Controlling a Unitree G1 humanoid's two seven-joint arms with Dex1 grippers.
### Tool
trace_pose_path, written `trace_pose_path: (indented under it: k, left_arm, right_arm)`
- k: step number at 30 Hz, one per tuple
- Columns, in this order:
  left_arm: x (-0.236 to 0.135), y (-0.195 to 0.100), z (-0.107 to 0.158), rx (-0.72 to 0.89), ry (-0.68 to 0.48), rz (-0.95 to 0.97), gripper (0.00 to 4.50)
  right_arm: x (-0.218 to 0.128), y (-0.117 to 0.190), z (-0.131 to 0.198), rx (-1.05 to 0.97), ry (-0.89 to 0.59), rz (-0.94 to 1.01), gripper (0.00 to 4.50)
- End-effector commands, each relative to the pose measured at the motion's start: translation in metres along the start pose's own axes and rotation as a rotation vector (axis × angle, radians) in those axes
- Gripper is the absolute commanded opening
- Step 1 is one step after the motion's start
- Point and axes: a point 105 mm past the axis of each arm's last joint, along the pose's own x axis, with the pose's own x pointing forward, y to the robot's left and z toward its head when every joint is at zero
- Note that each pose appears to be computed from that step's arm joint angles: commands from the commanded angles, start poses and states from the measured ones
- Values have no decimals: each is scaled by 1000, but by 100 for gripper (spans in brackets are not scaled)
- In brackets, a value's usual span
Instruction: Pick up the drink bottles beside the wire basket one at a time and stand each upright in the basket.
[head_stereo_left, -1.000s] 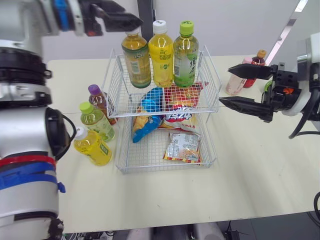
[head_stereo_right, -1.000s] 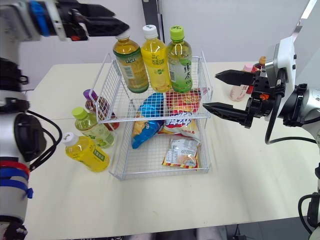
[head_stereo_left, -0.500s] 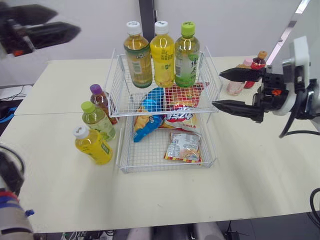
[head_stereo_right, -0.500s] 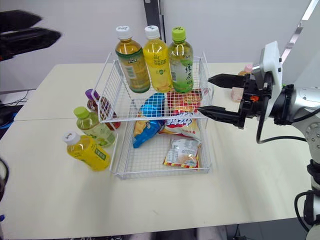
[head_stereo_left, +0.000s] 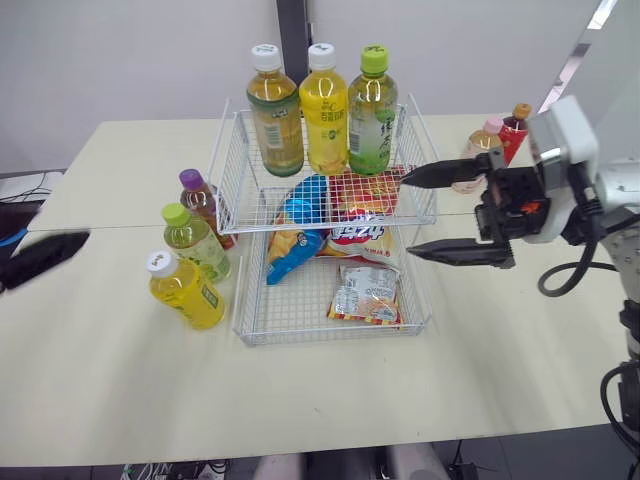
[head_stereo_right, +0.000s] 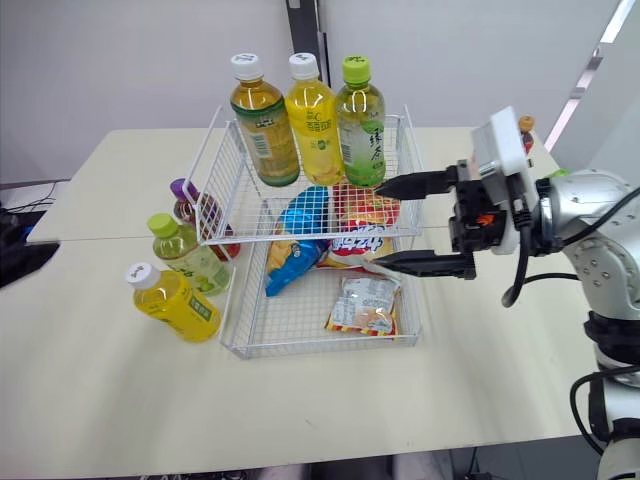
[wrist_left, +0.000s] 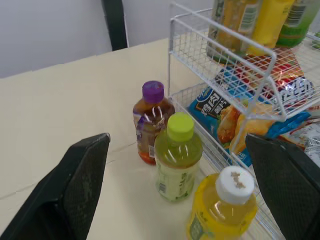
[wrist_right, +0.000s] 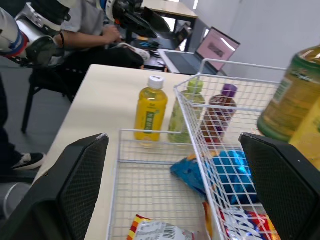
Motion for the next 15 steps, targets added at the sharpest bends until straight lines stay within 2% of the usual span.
trace_pose_path:
  k: [1, 4, 6, 8, 15]
  left_arm:
    - [-7, -19, -5, 50, -31, 8, 449]
    - [2, -35, -19, 18, -50, 24, 449]
    - [13, -45, -18, 1, -128, 69, 449]
    - [21, -62, -23, -7, -157, 73, 449]
    - [47, -89, -28, -65, -214, 175, 449]
  right_arm:
    - [7, 5, 9, -54, -14, 58, 450]
    - [11, 6, 7, -53, -13, 73, 450]
    - [11, 5, 6, -53, -8, 72, 450]
    - [10, 4, 5, -50, -4, 71, 450]
    - [8, 1, 6, -48, 3, 67, 450]
